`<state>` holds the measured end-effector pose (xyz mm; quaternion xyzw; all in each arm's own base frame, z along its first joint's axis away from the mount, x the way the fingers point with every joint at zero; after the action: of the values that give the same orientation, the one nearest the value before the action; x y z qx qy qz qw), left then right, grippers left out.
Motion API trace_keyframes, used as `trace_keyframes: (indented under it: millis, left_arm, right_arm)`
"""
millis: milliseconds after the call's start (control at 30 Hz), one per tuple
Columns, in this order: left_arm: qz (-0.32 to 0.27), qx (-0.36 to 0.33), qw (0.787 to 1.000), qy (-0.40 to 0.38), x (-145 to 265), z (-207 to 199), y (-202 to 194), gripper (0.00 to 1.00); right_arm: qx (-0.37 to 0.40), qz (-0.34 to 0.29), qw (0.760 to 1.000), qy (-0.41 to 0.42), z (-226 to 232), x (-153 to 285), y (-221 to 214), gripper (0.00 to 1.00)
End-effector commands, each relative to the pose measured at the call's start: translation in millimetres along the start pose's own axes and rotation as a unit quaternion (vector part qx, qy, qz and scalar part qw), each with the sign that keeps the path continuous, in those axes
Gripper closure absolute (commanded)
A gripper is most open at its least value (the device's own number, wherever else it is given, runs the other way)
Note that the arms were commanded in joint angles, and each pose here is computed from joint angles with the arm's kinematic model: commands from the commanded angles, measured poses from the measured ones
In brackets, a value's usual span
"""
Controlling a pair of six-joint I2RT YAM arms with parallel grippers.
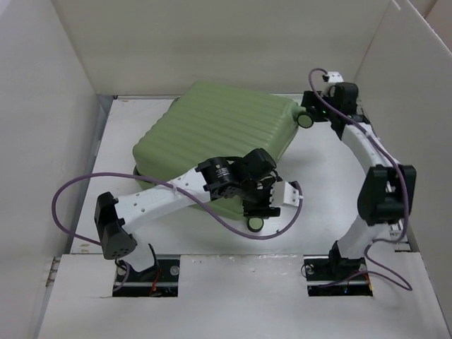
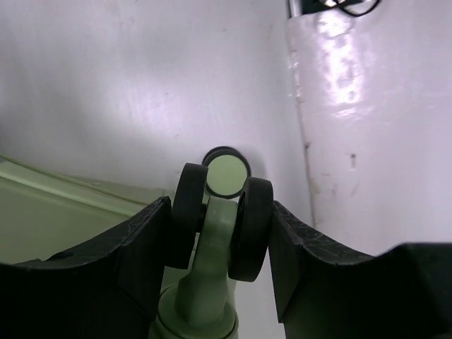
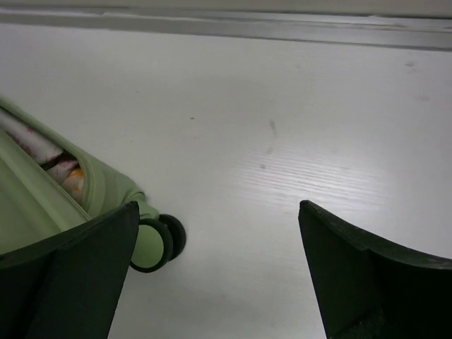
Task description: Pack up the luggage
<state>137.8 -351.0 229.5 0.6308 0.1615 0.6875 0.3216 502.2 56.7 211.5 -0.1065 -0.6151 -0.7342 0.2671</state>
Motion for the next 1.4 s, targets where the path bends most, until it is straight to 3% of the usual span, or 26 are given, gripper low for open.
trace_keyframes:
  millis: [0, 100, 200, 333, 433, 533, 567, 700, 767, 867, 900, 933, 1000, 1133, 1267, 1367]
  left_arm:
    - [-0.041, 0.203, 0.947, 0.245, 40.8, 129.3, -24.7, 1.00]
    - [-0.056, 0.206, 0.937, 0.277, 54.0, 143.0, -26.1, 1.00]
    - [-0.059, 0.200, 0.937, 0.281, 59.0, 145.2, -22.2, 1.00]
    - [-0.058, 0.182, 0.946, 0.261, 53.1, 132.2, -11.8, 1.00]
    - [-0.055, 0.165, 0.946, 0.272, 54.4, 122.8, -6.3, 1.00]
    - [-0.059, 0.178, 0.936, 0.298, 62.3, 125.1, -9.4, 1.00]
    - [-0.063, 0.180, 0.933, 0.304, 69.6, 127.0, -10.1, 1.00]
    - [-0.069, 0.204, 0.918, 0.332, 84.9, 144.0, -18.0, 1.00]
    - [-0.073, 0.203, 0.919, 0.330, 86.8, 146.2, -12.6, 1.00]
    - [-0.066, 0.205, 0.921, 0.326, 81.3, 149.2, -13.0, 1.00]
    - [-0.068, 0.204, 0.920, 0.327, 84.6, 149.5, -10.7, 1.00]
    - [-0.071, 0.209, 0.919, 0.327, 83.5, 151.5, -8.8, 1.00]
    - [-0.064, 0.211, 0.918, 0.330, 80.7, 153.4, -11.6, 1.00]
    - [-0.066, 0.214, 0.911, 0.346, 87.5, 160.1, -12.5, 1.00]
    - [-0.068, 0.219, 0.910, 0.346, 87.3, 159.8, -12.3, 1.00]
    - [-0.067, 0.221, 0.908, 0.349, 87.9, 164.0, -14.0, 1.00]
  right_arm:
    - [0.034, -0.095, 0.993, 0.055, 13.4, 112.7, 29.2, 0.00]
    - [0.058, -0.082, 0.988, 0.116, 46.0, 120.1, -20.7, 0.00]
    - [0.083, -0.121, 0.984, 0.099, 47.7, 129.0, -20.4, 0.00]
    - [0.089, -0.130, 0.979, 0.126, 53.0, 113.5, 31.8, 0.00]
    - [0.048, -0.084, 0.989, 0.112, 35.6, 92.0, 31.0, 0.00]
    - [0.039, -0.086, 0.988, 0.124, 37.9, 104.8, 8.7, 0.01]
    - [0.041, -0.056, 0.989, 0.130, 41.2, 103.2, -25.6, 0.01]
    - [0.078, -0.098, 0.960, 0.251, 99.7, 131.9, -74.8, 0.23]
    - [0.076, -0.114, 0.934, 0.329, 140.8, 142.0, -100.7, 0.41]
    - [0.059, -0.179, 0.915, 0.356, 165.0, 151.7, -122.5, 0.52]
    - [0.047, -0.173, 0.912, 0.369, 175.5, 154.2, -147.5, 0.52]
    - [0.040, -0.224, 0.896, 0.381, 185.1, 163.9, -136.0, 0.52]
    - [0.024, -0.248, 0.898, 0.364, 192.5, 161.8, -140.7, 0.51]
    - [0.035, -0.220, 0.895, 0.387, 229.9, 151.8, -168.6, 0.49]
    - [0.003, -0.245, 0.879, 0.409, 245.9, 149.1, -173.1, 0.48]
    - [-0.020, -0.232, 0.888, 0.397, 246.2, 133.9, -183.3, 0.48]
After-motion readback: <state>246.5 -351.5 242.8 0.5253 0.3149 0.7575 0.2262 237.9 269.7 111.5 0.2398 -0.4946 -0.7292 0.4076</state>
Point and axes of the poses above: each gripper's point midway between its finger pads, its own x axis back along the fingers, its own z axis along the line the jaws close on, y = z × x, the point moved 2 cm from there along x, back along the fingers, and after that the axes turned 4 degrees about -x, right-handed, at the moved point
